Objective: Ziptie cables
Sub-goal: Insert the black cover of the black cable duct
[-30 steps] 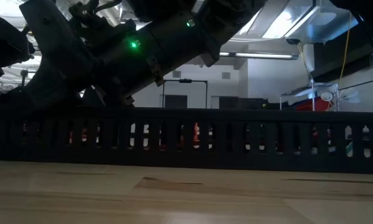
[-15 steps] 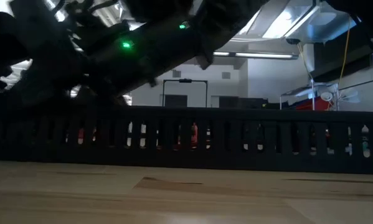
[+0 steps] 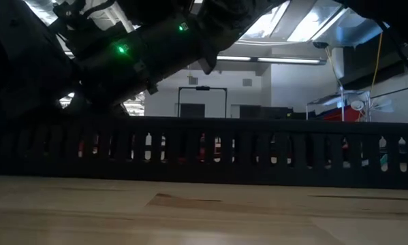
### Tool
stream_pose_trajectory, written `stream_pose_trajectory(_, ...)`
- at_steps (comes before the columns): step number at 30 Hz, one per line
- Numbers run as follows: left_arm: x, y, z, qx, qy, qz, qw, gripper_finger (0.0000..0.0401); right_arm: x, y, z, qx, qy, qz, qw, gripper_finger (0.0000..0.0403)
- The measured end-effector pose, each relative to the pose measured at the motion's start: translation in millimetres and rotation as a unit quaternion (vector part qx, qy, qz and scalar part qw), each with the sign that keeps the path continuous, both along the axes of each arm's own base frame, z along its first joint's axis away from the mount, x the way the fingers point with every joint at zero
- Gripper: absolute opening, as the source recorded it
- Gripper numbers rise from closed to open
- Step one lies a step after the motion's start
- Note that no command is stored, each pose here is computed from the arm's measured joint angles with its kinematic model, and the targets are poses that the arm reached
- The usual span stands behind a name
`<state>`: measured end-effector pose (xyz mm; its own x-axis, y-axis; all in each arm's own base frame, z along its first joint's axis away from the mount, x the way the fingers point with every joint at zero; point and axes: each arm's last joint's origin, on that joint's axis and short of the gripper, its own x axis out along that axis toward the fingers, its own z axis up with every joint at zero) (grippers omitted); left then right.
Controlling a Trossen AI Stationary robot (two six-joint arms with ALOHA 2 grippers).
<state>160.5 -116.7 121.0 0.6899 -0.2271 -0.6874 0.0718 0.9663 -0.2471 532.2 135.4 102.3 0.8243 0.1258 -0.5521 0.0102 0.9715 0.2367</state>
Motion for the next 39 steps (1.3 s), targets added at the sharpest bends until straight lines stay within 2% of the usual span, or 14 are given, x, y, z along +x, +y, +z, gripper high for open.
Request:
stream_pose_trajectory(3,0,1,5,-0.017,0.022,0.002,1.0,0.0251,-1,2,3,0.007,0.004,-0.002,1.0,0.0241)
stream_pose_trajectory(8,-3,1,24,-0.017,0.05,-0.009,0.999,0.0251,-6,-2,15,0.002,0.03,0.004,1.0,0.0288)
stream_pose_trajectory(13,-8,6,46,0.001,0.05,-0.011,0.999,0.0251,-16,-15,49,-0.005,0.062,0.002,0.998,0.0314)
stream_pose_trajectory(19,-11,12,53,-0.005,0.042,-0.007,0.999,0.0251,-22,-27,87,-0.017,0.044,-0.001,0.999,0.031)
stream_pose_trajectory(28,1,24,46,0.018,0.054,0.006,0.998,0.0251,-25,-35,90,-0.006,0.065,-0.03,0.997,0.0308)
stream_pose_trajectory(33,-2,31,41,0.034,0.089,-0.018,0.995,0.0251,-36,-36,105,-0.005,0.093,-0.021,0.995,0.0308)
stream_pose_trajectory(36,0,31,43,0.032,0.076,-0.02,0.996,0.0251,-33,-31,114,0.005,0.055,-0.014,0.998,0.0308)
stream_pose_trajectory(39,0,31,43,0.042,0.072,-0.029,0.996,0.0251,-24,-23,109,0.009,0.007,-0.017,1.0,0.0298)
